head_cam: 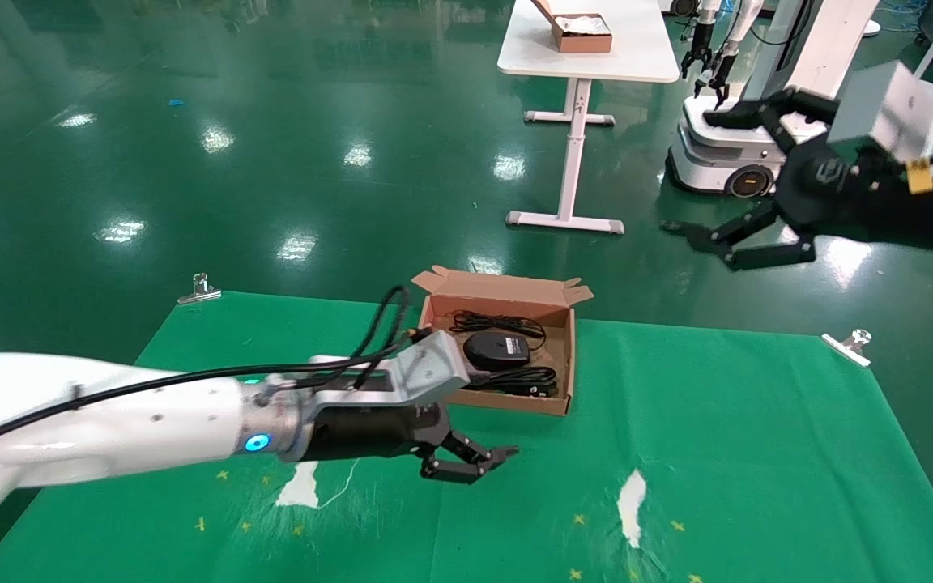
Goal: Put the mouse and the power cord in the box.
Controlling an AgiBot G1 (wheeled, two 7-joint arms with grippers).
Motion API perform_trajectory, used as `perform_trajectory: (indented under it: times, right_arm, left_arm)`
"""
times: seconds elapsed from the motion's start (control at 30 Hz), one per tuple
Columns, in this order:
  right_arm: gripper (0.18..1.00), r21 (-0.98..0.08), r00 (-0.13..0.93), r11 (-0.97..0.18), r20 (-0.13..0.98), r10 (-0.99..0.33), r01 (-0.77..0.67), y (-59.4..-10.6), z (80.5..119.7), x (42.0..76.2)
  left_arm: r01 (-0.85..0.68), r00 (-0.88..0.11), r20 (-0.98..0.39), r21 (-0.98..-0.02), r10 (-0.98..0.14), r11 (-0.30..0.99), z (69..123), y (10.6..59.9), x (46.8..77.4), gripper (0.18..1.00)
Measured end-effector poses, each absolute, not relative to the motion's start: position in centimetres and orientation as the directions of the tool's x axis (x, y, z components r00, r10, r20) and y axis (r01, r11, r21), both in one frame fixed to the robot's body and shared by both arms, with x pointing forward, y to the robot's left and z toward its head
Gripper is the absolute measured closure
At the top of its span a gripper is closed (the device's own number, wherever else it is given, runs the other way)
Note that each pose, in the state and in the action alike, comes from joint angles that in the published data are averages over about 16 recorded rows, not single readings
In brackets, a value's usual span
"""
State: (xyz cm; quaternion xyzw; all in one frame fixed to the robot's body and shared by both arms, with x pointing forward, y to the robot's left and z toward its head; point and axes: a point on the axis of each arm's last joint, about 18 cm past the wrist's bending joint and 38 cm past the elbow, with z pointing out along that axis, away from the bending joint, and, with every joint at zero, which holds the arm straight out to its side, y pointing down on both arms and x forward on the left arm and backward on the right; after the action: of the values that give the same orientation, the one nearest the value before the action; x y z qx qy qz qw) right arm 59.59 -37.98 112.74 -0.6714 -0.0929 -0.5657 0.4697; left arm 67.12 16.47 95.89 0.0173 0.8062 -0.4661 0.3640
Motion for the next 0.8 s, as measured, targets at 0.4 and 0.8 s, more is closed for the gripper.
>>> perform_trajectory:
  times: [0.4,0.8]
  right_arm:
    - [0.178,-0.646,0.514,-0.386,0.761,-0.397,0.659,-35.5,108.2,57.2]
    - [0.178,-0.761,0.687,-0.241,0.649,-0.327,0.603,-33.0,103.8,53.4]
  left_arm:
    - [0.351,-0.824,-0.468,-0.864,-0.319,0.361,96.2,21.0,61.7,0.240]
    - [0.389,-0.862,-0.432,-0.899,-0.266,0.200,97.6,25.9,55.0,0.187]
